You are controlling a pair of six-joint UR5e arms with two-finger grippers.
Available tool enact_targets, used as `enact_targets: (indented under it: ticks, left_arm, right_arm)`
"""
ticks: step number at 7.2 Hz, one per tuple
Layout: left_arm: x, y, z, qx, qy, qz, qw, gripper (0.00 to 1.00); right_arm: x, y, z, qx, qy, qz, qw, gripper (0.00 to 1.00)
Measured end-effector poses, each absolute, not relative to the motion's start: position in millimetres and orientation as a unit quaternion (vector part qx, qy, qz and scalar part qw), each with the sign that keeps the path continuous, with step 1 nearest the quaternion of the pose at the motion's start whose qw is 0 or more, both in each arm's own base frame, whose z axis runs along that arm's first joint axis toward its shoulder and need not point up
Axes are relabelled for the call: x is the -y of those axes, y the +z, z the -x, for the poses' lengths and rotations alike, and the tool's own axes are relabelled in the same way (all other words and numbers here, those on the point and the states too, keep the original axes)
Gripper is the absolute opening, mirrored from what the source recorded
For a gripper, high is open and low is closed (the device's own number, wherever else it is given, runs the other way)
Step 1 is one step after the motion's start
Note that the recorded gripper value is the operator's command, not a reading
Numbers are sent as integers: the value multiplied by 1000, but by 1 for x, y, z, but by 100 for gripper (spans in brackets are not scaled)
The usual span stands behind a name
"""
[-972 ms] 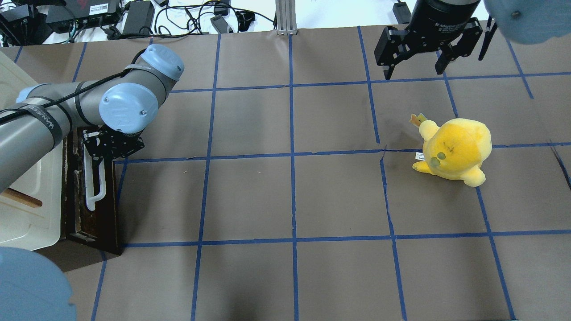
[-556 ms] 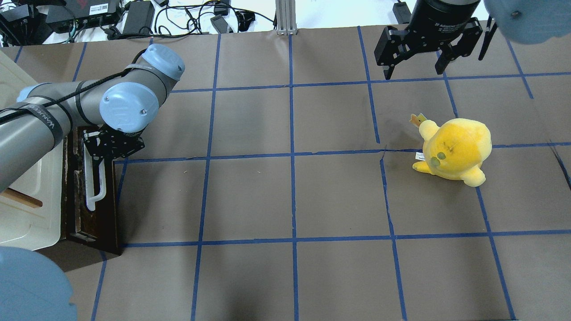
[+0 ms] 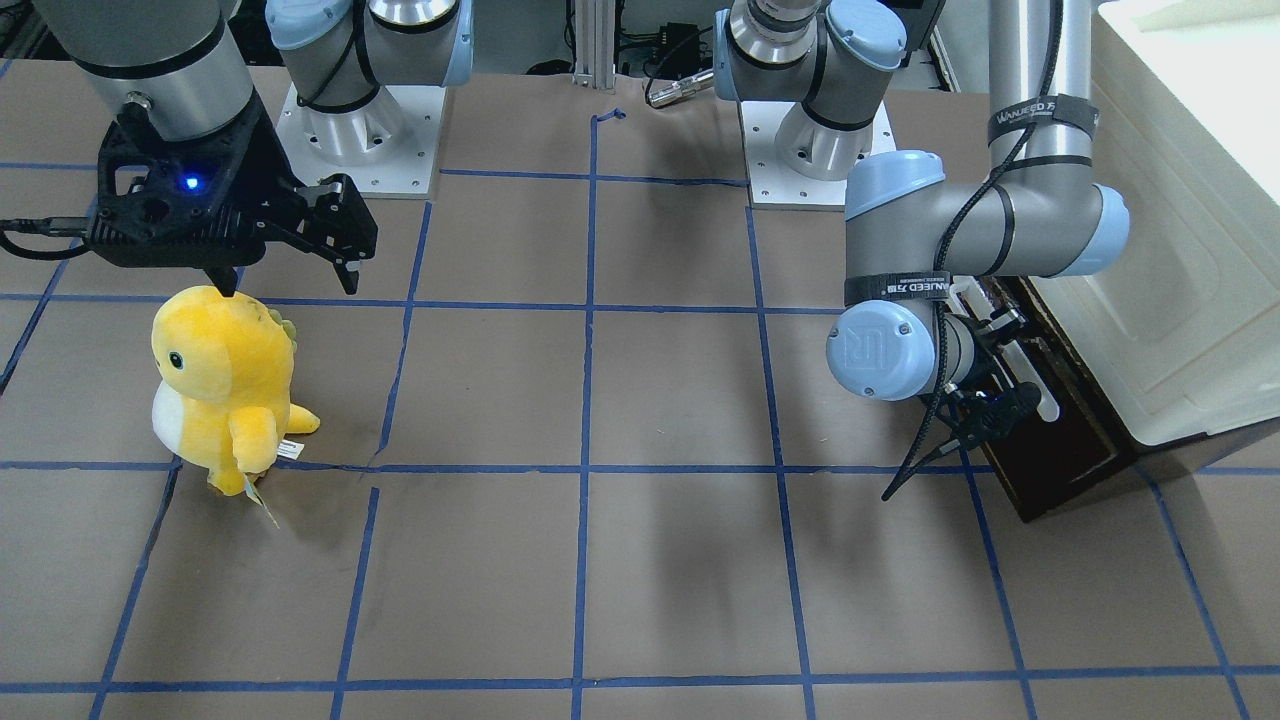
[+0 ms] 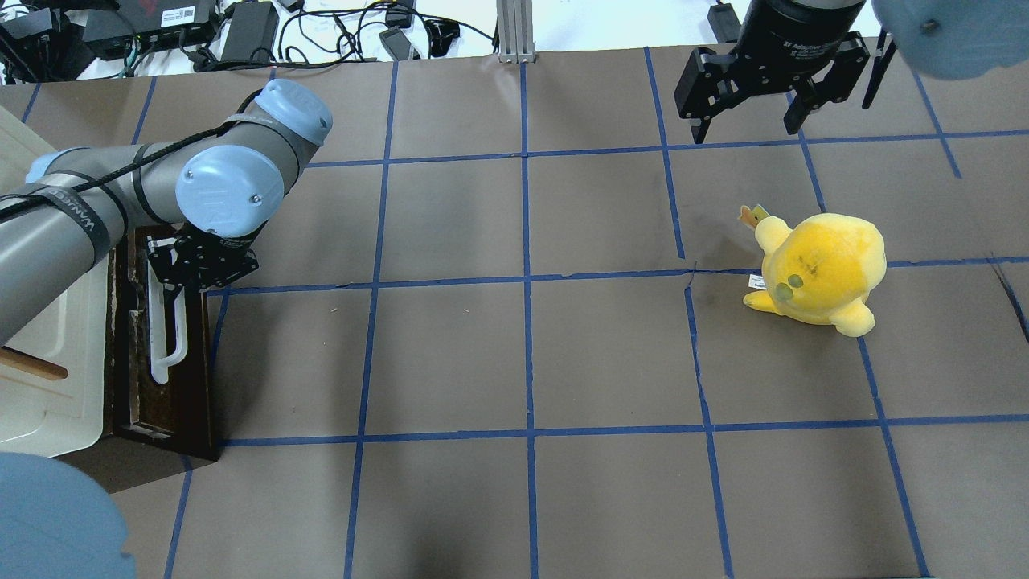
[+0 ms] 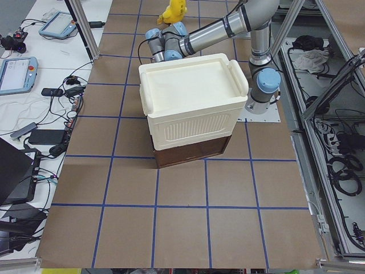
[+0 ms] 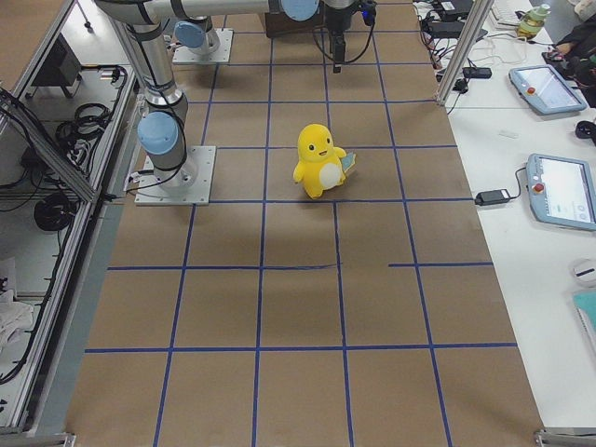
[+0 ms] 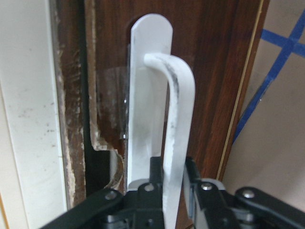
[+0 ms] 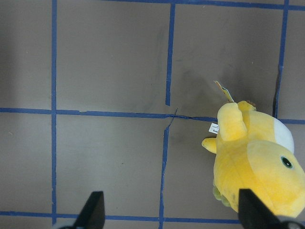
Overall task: Pull drawer sideways
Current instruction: 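Pull the handle with the left gripper, sliding the drawer out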
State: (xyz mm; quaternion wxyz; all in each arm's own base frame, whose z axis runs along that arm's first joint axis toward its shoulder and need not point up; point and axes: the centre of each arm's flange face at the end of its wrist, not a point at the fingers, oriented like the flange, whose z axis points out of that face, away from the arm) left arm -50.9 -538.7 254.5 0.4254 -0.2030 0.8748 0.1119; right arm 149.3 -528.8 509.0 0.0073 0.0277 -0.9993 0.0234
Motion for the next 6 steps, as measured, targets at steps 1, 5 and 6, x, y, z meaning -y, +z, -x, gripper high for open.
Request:
enact_targets:
  ticks: [1,5,6]
  left_arm:
    - [539,253,51,-875,113,203,426,0]
    - [543,254,59,-876,107,201,425,0]
    - [544,254,62,-877,106,200,424,0]
  right_arm:
    - [529,509,-149,999,23,-28,7,100]
    - [529,509,-149,999,23,-27,7,100]
    - [529,509,-149,999,23,-27,7,100]
